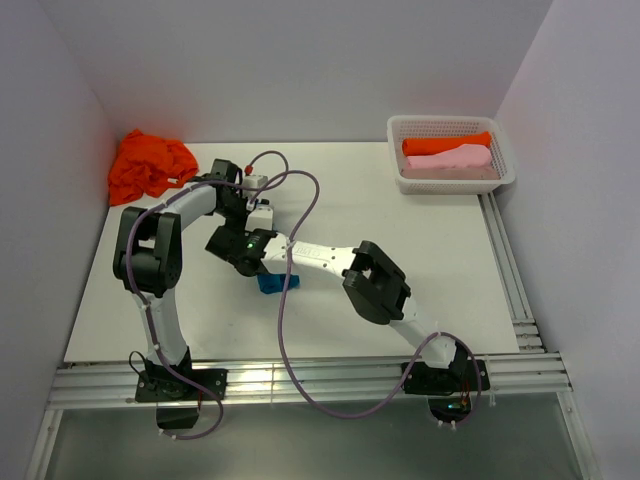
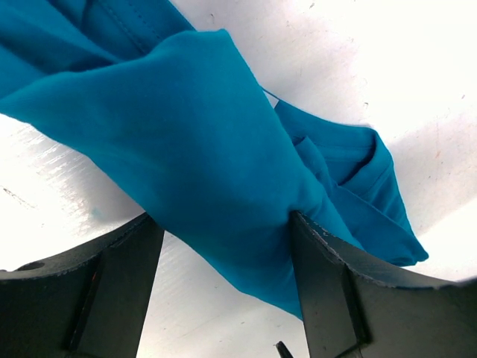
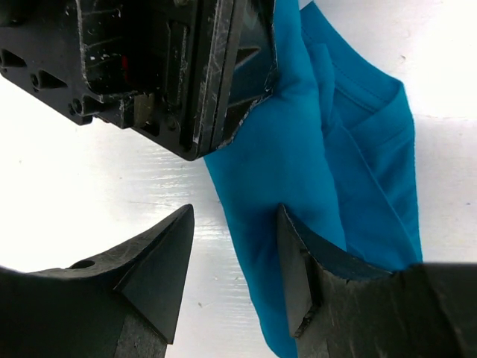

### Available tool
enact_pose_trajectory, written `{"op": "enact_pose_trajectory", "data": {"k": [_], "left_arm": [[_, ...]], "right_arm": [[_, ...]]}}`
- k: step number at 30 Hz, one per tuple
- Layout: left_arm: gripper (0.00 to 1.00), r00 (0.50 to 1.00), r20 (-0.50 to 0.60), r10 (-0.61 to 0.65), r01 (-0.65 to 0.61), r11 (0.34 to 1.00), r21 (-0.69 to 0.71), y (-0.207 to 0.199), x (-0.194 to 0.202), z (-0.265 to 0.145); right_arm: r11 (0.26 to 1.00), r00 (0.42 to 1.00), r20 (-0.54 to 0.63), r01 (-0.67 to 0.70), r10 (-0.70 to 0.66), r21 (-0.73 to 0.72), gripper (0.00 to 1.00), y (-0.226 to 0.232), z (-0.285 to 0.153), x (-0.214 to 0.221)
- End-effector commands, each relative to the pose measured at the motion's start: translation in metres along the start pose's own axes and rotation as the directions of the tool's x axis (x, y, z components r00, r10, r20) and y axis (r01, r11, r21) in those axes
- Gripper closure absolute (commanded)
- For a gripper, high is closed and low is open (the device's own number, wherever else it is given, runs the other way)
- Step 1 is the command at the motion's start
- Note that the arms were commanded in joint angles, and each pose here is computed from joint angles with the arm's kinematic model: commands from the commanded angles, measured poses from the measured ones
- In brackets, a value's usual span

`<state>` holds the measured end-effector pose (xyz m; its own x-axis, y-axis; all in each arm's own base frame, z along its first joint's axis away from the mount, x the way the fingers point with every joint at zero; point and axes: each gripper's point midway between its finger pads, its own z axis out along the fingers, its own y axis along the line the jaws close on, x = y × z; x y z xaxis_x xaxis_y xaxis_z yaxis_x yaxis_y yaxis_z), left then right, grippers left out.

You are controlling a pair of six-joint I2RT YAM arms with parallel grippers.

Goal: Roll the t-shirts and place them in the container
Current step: Roll the tshirt

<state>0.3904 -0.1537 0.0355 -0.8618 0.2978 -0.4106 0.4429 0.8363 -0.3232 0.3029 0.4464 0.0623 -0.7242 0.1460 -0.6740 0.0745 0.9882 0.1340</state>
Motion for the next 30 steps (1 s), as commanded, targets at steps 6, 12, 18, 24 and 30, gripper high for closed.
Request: {"op": "enact_pose_trajectory", "data": {"k": [6,12,18,24,30], "left_arm": [[0.28,1.0,-0.012,0.028,-0.029,0.999,-0.04,0.01,-0.001,0.006],[0.28,0.999,-0.013,0.031,-0.031,0.999,-0.035,0.008,-0.002,0.006],[0.27,0.999,-0.014,0.036,-0.036,0.999,-0.028,0.007,-0.003,0.006],[0.25,0.999,-0.019,0.042,-0.042,0.999,-0.008,0.003,-0.005,0.006],[0.25,0.999,-0.024,0.044,-0.043,0.999,0.007,0.001,-0.006,0.005]], "right_arm": [[0.991,0.994,0.038,0.102,-0.106,0.087,0.43,-0.016,-0.002,0.003],[0.977,0.982,0.04,0.178,-0.183,0.114,0.41,-0.016,-0.002,0.006],[0.967,0.974,-0.01,0.225,-0.226,0.118,0.41,-0.016,0.008,0.022],[0.948,0.966,-0.039,0.26,-0.257,0.186,0.41,-0.03,0.012,0.03],[0.925,0.955,-0.061,0.297,-0.291,0.238,0.41,-0.045,0.016,0.034]]}}
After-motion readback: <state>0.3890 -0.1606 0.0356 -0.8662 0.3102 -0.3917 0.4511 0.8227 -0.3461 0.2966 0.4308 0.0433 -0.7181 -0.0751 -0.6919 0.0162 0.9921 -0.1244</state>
